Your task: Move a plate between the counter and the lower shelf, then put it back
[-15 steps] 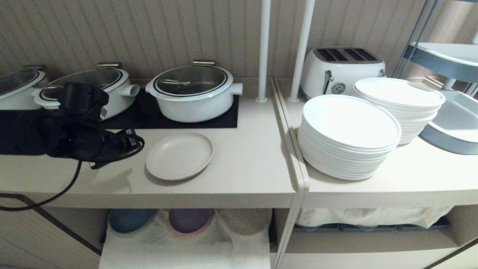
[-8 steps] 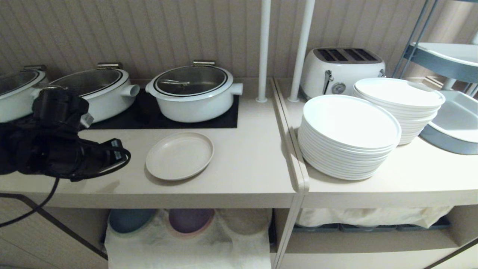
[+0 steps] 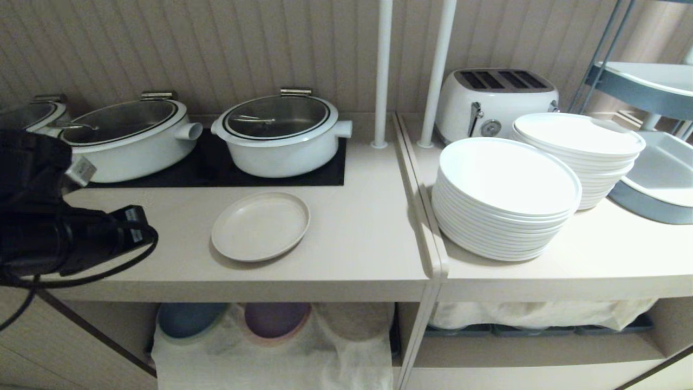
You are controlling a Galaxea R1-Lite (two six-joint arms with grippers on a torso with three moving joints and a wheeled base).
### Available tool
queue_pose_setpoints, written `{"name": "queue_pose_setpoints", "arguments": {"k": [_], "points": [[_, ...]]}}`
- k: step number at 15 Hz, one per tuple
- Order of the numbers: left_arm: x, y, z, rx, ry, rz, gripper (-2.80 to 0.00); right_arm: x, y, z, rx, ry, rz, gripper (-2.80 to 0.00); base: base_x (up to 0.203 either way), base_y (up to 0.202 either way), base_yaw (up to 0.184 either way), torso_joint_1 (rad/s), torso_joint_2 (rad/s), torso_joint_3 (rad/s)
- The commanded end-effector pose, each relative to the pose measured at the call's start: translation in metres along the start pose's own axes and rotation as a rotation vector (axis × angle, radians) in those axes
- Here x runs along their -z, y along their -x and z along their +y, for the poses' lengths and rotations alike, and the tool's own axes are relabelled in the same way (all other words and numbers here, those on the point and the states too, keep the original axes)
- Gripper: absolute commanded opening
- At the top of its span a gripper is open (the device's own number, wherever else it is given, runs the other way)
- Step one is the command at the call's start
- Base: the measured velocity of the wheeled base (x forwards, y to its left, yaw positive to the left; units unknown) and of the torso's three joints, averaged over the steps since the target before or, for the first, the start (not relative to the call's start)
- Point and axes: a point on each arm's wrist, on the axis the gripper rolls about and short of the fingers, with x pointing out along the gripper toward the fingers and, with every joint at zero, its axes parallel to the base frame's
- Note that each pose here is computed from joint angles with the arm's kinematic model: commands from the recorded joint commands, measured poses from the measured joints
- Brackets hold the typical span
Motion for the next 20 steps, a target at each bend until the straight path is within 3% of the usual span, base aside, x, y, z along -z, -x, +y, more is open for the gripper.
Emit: {"name": "queue_pose_setpoints", "arguments": {"k": [1,6,9,11,20], "points": [[0.006,0.026,0.005,0.008,-0.023,-0.055,-2.80,0.000,0.000,0.000,0.000,0.000,0.000,-2.80,0.000,0.000,0.000,0.000,0.00,0.000],[0.042,0.068,0.023,0.019,-0.161,-0.130,-2.80,0.000,0.000,0.000,0.000,0.000,0.000,-2.80,0.000,0.000,0.000,0.000,0.00,0.000],[0.070,0.080,0.036,0.021,-0.332,-0.191,-2.80,0.000,0.000,0.000,0.000,0.000,0.000,-2.80,0.000,0.000,0.000,0.000,0.00,0.000],[0.082,0.087,0.041,0.029,-0.400,-0.254,-2.80,0.000,0.000,0.000,0.000,0.000,0.000,-2.80,0.000,0.000,0.000,0.000,0.00,0.000],[0.146,0.121,0.070,0.107,-0.436,-0.437,-2.80,0.000,0.000,0.000,0.000,0.000,0.000,-2.80,0.000,0.000,0.000,0.000,0.00,0.000]]}}
